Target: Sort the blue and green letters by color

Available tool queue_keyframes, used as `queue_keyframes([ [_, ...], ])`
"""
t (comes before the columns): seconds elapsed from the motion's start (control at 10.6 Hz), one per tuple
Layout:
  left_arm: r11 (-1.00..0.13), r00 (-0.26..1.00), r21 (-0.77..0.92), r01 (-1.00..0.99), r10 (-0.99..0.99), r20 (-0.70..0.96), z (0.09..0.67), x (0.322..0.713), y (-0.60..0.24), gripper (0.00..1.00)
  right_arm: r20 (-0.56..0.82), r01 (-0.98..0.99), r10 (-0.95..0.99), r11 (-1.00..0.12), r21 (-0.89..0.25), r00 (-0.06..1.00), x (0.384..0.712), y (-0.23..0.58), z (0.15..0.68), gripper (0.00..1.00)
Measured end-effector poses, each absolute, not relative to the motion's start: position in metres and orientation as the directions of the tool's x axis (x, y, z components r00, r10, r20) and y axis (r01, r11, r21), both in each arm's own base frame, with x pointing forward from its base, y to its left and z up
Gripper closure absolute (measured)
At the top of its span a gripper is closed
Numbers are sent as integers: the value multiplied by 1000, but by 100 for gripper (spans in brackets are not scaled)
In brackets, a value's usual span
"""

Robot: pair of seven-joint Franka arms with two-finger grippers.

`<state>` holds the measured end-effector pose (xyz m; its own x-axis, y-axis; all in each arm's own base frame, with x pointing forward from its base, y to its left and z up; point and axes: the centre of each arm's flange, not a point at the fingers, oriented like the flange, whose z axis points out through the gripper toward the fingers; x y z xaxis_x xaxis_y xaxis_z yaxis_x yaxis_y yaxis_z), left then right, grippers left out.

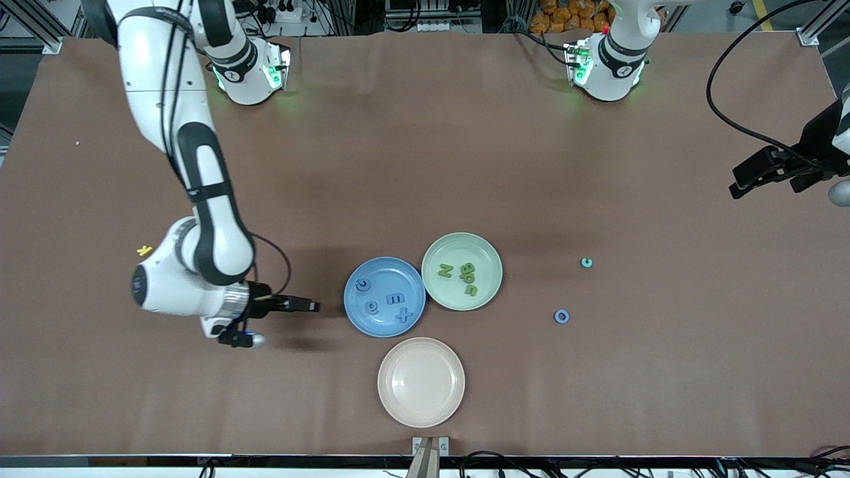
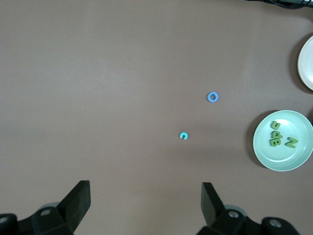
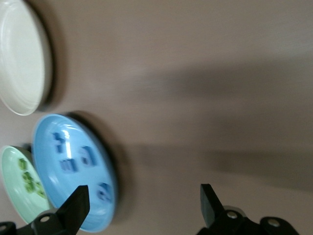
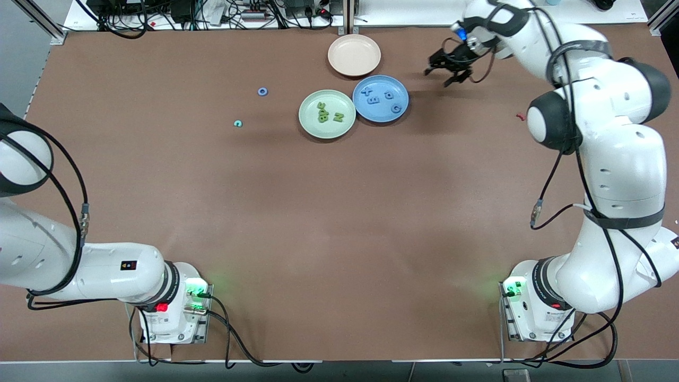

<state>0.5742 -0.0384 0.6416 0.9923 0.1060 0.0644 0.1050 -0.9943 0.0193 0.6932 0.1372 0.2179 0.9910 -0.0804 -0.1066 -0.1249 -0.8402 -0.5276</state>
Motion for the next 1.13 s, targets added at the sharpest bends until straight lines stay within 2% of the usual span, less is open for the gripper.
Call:
queue_keyframes([
  [0.66,-994,992,17,109,110,54,638,574,-36,0,-139,54,114,-926,-374,984,692,4,234,0],
  [0.85,-994,993,17,109,110,52,637,574,-36,0,-159,76,126,-955,-286,979,691,-1,259,0],
  [1.13,-994,993,17,109,110,50,636,575,-36,0,-164,76,102,-985,-157,981,678,26,323,0],
])
